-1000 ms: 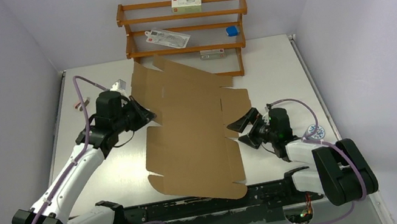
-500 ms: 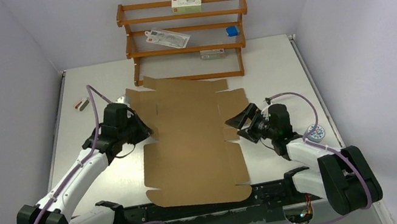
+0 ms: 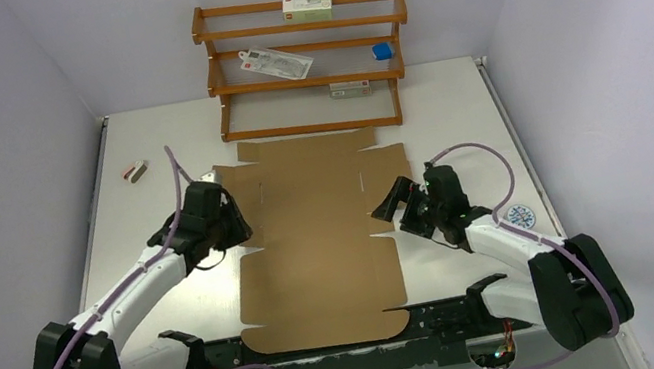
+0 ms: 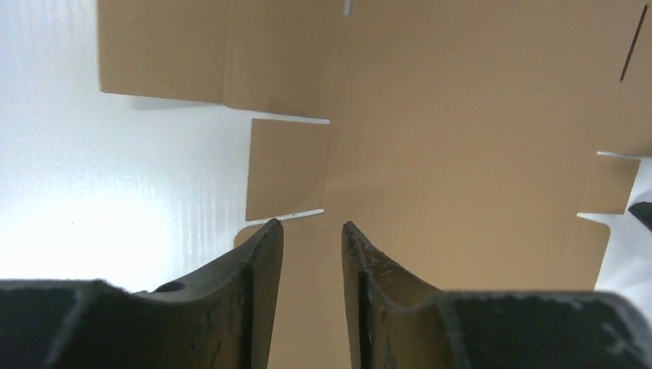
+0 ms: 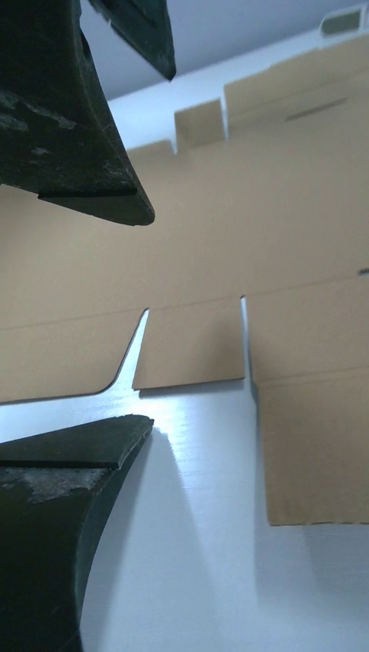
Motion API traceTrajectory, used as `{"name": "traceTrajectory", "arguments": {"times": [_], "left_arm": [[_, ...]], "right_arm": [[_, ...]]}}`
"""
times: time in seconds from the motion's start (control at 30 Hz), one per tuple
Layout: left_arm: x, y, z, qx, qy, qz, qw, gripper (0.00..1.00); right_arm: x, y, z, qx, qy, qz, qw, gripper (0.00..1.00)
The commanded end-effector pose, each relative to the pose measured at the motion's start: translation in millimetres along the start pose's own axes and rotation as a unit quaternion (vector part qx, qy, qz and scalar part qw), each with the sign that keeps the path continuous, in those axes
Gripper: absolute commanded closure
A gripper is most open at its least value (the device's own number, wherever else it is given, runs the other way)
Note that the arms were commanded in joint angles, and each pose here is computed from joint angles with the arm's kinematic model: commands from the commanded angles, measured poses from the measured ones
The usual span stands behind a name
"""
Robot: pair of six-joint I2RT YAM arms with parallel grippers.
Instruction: Fold the paper box
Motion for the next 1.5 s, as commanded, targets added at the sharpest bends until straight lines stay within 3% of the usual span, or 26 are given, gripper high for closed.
{"name": "traceTrajectory", "arguments": {"times": [0.0,0.13,0.37,0.5,0.67,0.87,1.1,1.47], "left_arm": [[-1.3,1.0,-7.4,-0.03,-0.051,-0.013,0.998,0.56],[-1.7,11.7,-12.9,-0.069,-0.084,-0.019,0.994,0.44],[20.2,0.9,2.7,-0.085,-0.037,0.001,0.996,0.27],[23.6,-13.2,21.9,-0.046,0.026,0.007,0.999,0.26],[-9.4,-20.7,28.3,-0.004,0.07,-0.025,0.997,0.26],[-40.3,-27.2,56.9,0.005,0.095,-0.01,0.995,0.26],[-75.9,-41.1,80.5,-0.026,0.036,0.031,0.999,0.26],[-85.6,-97.1,96.9,-0.006,-0.027,0.126,0.992,0.32]], "right_arm": [[0.8,-5.1,-2.1,0.035,0.036,-0.008,0.999,0.02],[-4.4,-5.8,0.2,0.044,0.052,-0.018,0.998,0.02],[-4.9,-6.4,7.2,0.02,0.071,-0.013,0.997,0.02],[-3.6,-7.4,8.7,0.008,0.082,-0.005,0.997,0.02],[-3.9,-6.6,9.3,0.004,0.099,-0.004,0.995,0.02],[-9.1,-2.4,11.7,0.01,0.116,-0.018,0.993,0.02],[-26.7,5.8,23.1,0.029,0.148,-0.06,0.987,0.02],[-36.7,7.1,40.9,0.011,0.165,-0.075,0.983,0.02]]}}
Point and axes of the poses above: each gripper's point midway between its finger pads, its own y axis back along the fingers, its own z axis along the line the jaws close on, x = y × z, the point moved 6 cm from there along y, back along the fingers, and after that the axes turned 15 degrees about -y, right-handed, at the moved point
